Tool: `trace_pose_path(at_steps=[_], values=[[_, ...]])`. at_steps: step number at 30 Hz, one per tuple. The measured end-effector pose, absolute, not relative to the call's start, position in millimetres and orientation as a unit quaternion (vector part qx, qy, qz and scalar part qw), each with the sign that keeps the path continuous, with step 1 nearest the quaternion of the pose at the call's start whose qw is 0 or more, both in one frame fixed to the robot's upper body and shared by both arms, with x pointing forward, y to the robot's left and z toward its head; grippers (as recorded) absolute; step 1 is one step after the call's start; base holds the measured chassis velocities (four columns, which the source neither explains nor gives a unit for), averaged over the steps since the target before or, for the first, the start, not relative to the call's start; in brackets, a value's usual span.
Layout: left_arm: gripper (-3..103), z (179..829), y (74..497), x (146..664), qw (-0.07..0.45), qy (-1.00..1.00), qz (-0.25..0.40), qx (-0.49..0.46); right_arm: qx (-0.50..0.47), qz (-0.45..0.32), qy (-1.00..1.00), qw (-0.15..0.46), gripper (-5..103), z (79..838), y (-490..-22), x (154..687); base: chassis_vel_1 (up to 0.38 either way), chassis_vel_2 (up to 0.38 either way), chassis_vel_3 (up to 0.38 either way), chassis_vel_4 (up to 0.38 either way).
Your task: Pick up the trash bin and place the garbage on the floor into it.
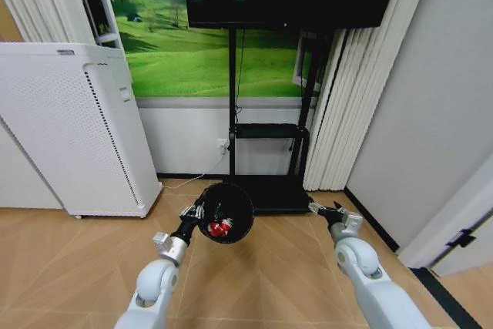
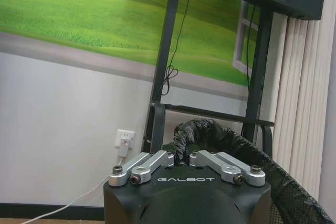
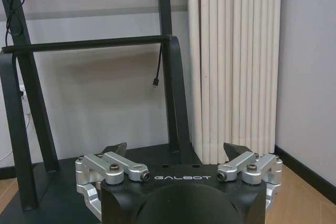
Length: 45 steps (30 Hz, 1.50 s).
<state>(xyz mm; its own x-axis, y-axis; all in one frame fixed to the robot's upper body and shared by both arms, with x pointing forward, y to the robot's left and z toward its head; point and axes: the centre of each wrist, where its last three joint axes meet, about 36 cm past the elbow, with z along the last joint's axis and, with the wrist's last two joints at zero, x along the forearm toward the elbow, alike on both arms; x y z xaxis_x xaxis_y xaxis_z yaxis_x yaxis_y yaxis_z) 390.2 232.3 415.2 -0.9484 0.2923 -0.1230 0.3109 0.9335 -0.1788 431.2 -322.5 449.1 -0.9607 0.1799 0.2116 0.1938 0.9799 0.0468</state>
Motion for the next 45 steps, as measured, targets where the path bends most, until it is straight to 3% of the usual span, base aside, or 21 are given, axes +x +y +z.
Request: trace_pose_path(at_steps=[30, 45], values=[[7, 411.9, 230.9, 385.9, 0.049, 0.983, -0.095, 0.152, -0.092, -0.027, -0.989, 0.111, 100, 449.7, -322.8, 422.8, 0.115, 0.113, -0.114, -0.117], [7, 412.9, 230.8, 381.2, 0.051, 0.983, -0.094, 0.152, -0.088, -0.025, -0.991, 0.101, 100, 443.2, -318.5, 413.0, 0.013, 0.010, -0.009, -0.008]])
